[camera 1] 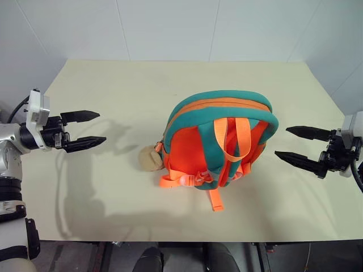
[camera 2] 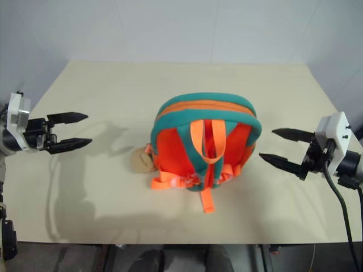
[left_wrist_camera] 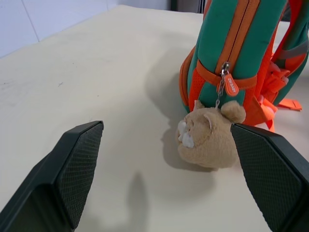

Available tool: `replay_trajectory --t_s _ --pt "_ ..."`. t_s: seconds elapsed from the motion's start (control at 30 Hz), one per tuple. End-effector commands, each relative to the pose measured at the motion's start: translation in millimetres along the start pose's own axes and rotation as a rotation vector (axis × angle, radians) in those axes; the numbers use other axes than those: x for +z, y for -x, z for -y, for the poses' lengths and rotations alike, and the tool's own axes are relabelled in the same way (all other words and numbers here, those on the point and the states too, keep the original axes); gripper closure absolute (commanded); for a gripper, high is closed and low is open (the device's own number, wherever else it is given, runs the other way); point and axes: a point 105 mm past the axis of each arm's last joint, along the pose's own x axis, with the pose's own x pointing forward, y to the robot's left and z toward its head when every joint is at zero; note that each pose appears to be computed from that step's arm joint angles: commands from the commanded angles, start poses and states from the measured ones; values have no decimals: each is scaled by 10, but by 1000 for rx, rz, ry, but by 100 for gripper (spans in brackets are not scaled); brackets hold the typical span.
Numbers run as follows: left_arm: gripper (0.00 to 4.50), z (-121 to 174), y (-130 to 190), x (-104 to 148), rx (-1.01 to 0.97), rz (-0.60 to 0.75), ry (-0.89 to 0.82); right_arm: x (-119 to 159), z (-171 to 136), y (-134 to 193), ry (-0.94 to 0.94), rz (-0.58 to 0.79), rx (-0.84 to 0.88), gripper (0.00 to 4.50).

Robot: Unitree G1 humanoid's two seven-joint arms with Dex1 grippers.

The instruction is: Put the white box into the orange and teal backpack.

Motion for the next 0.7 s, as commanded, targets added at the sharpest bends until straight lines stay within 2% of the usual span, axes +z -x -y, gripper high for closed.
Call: replay_trajectory --t_s 0.03,0.4,0.53,0.7 --pt "0 16 31 174 -20 15 -54 150 137 93 55 28 -47 2" --pt "0 70 14 148 -16 30 -59 214 130 98 64 39 -44 2" --pt "0 68 57 148 9 36 -72 158 164 95 59 36 -61 2" --pt "0 178 -39 99 -21 50 -53 137 144 24 40 47 -37 2"
